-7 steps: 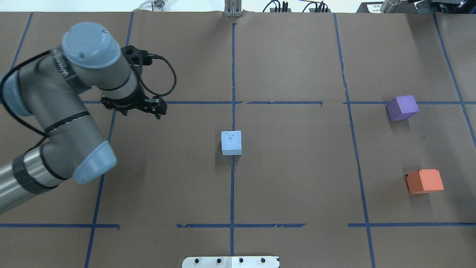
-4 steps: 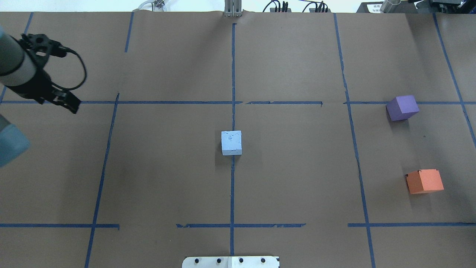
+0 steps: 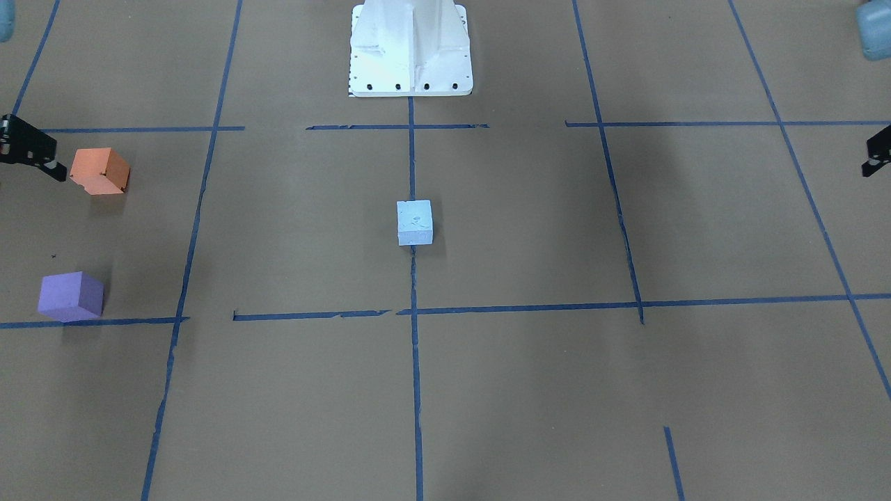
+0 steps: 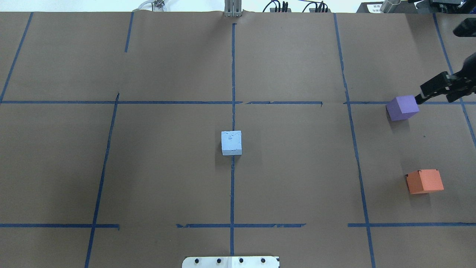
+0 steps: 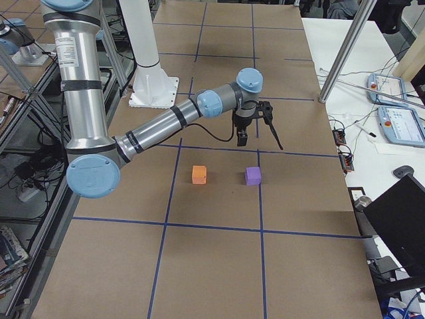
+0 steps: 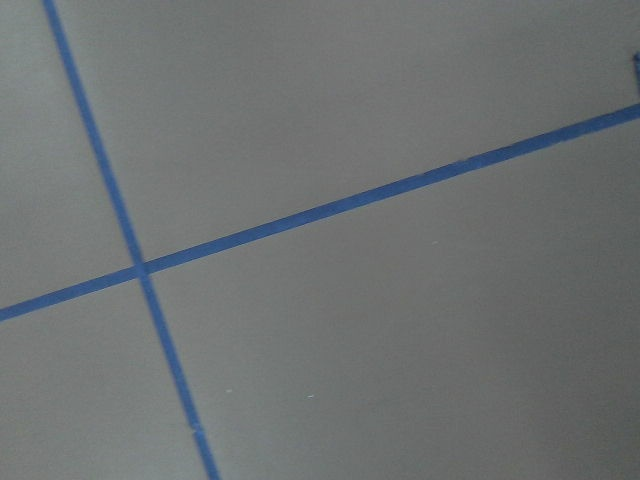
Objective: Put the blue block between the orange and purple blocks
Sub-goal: 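Reach the right gripper over the light blue cube and grasp it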
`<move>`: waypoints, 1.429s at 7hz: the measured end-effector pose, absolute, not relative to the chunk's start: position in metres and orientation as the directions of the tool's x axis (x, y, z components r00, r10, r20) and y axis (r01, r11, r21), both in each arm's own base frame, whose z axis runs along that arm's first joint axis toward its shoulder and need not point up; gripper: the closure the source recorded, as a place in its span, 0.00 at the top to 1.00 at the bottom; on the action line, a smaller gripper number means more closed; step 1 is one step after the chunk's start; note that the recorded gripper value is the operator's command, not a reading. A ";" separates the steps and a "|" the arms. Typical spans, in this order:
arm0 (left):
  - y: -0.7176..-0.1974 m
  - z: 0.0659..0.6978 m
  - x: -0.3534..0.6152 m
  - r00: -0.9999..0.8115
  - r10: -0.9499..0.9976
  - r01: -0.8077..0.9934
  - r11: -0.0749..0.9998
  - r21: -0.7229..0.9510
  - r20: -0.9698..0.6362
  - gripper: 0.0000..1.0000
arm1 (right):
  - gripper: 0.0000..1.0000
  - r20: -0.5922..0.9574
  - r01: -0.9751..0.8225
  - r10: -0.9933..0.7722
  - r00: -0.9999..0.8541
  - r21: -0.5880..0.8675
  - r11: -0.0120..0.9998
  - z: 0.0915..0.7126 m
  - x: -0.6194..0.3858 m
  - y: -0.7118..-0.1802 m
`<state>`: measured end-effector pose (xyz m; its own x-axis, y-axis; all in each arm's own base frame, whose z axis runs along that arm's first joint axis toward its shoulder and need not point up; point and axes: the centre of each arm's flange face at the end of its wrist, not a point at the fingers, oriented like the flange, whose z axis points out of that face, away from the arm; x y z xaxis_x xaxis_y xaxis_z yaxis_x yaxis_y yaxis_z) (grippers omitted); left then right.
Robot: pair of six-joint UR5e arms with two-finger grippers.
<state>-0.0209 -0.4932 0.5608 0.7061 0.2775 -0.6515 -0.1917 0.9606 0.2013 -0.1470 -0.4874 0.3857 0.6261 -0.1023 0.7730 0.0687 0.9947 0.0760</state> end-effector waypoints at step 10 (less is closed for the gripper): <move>-0.404 0.637 -0.087 0.708 0.083 -0.045 0.996 0.073 -0.701 1.00 | 1.00 0.738 -0.103 0.045 0.673 0.034 0.994 0.157 -0.574 -0.471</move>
